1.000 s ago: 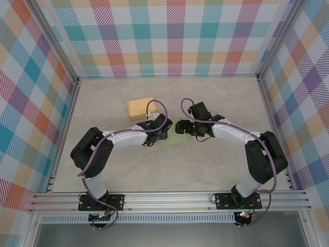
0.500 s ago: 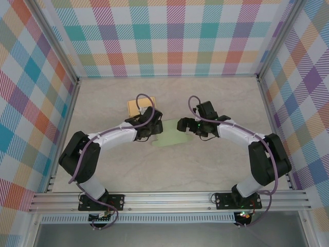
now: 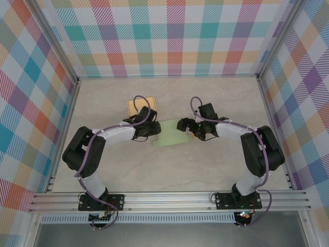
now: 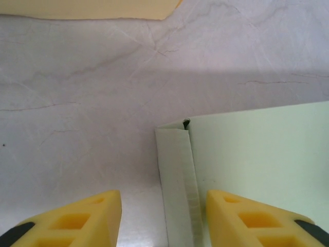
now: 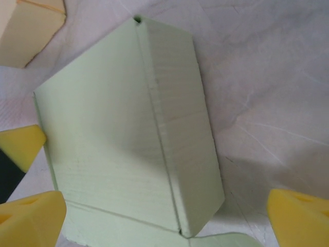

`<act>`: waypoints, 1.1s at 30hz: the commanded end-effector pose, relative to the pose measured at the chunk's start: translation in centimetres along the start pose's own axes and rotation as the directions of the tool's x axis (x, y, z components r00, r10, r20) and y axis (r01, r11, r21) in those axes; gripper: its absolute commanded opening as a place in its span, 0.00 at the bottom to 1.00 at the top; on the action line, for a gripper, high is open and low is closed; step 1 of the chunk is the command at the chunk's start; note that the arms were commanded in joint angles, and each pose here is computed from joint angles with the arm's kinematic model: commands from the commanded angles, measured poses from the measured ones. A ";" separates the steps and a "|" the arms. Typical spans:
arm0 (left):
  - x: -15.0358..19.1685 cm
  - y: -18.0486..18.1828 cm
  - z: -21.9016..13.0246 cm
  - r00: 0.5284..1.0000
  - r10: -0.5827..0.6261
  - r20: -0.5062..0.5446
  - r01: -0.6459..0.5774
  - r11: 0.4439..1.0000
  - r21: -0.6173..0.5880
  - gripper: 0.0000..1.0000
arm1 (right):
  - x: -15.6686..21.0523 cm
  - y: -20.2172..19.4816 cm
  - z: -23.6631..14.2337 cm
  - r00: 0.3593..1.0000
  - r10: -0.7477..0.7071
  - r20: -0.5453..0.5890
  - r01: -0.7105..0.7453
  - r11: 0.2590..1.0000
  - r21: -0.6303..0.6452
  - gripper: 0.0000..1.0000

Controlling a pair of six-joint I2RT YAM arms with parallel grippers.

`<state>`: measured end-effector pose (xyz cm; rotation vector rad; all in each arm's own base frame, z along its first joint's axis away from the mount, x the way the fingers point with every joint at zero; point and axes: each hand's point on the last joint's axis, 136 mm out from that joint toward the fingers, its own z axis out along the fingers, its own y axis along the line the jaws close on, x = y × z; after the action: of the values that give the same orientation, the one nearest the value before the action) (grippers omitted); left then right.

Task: Fold the paper box

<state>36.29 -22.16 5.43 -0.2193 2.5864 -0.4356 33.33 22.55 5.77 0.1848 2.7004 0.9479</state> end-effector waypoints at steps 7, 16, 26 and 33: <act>1.9 2.9 1.2 0.994 -0.092 -0.066 0.091 0.996 -0.016 0.22 | 0.2 1.5 1.7 0.998 0.027 -0.049 -0.034 0.988 -0.154 0.96; 2.1 3.8 1.3 0.989 -0.123 -0.078 0.122 0.992 -0.020 0.13 | 0.2 3.6 2.3 0.997 0.004 -0.074 -0.026 0.953 -0.301 0.92; 1.8 3.7 1.4 0.986 -0.142 -0.092 0.144 0.990 0.014 0.12 | 0.0 4.7 2.0 0.997 -0.018 -0.072 -0.008 0.937 -0.350 0.73; 0.8 2.9 0.4 0.989 -0.133 -0.068 0.137 0.989 0.048 0.13 | 0.1 5.1 1.2 0.997 -0.003 -0.071 -0.023 0.930 -0.367 0.51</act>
<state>37.84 -21.14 5.77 -0.3460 2.5298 -0.6250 33.91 27.14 7.00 0.1094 2.5563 1.4175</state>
